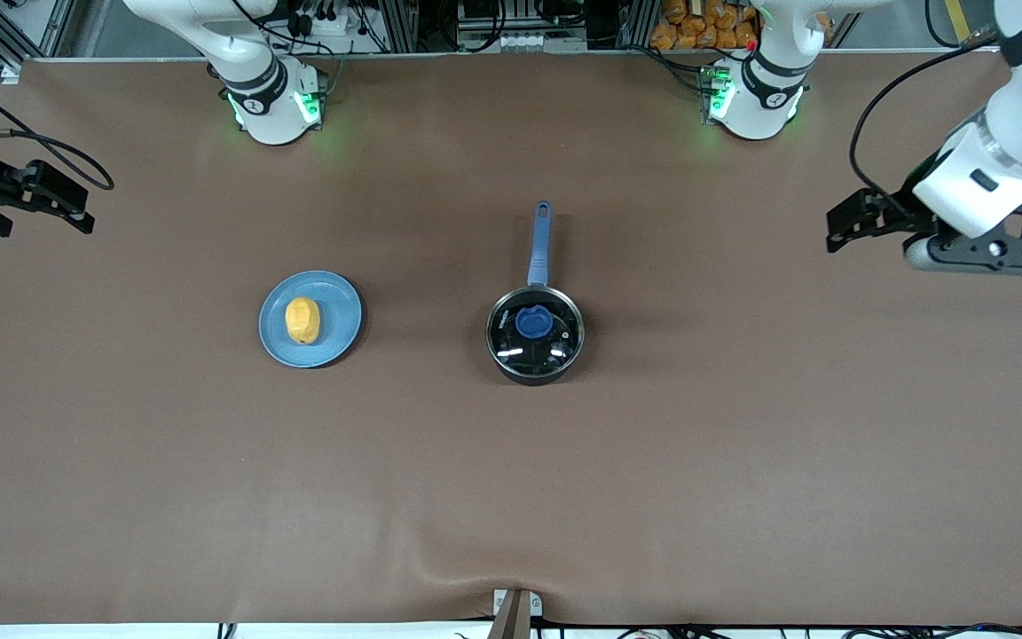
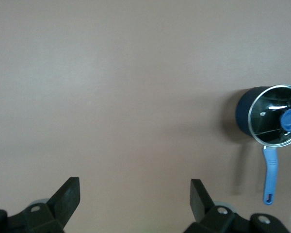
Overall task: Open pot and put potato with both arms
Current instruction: 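Reach the left gripper toward the glass lid on the black saucepan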
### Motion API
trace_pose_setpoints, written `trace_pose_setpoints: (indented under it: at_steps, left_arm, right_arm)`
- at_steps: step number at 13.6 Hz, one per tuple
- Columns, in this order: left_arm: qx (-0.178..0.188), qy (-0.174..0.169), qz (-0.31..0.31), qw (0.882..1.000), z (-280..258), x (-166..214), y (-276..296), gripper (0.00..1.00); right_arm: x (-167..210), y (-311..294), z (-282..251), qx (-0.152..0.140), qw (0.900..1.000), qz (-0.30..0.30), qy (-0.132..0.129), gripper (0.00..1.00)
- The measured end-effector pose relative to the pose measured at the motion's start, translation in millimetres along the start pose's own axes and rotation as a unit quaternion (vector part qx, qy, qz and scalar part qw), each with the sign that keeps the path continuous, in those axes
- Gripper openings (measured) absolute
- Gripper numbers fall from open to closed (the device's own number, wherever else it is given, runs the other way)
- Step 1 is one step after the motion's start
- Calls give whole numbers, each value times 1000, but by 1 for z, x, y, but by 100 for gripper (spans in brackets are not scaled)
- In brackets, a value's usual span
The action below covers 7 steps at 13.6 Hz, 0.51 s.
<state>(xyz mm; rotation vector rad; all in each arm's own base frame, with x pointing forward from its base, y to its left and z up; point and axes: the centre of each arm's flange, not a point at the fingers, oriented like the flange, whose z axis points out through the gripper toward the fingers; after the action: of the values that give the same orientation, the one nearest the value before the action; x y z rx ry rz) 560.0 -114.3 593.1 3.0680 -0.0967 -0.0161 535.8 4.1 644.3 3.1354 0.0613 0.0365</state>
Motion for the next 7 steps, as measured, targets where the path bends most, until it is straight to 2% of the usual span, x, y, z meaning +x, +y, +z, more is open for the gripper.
trace_pose_setpoints:
  at_steps: [4,7]
  left_arm:
    - [-11,-28,-53,998,53,24,74,100]
    - [-30,-25,-120,992,95,47,161,100]
  right_arm:
    - [0,0,0,0,1000,0,0,100]
    - [0,0,0,0,1000,0,0,100]
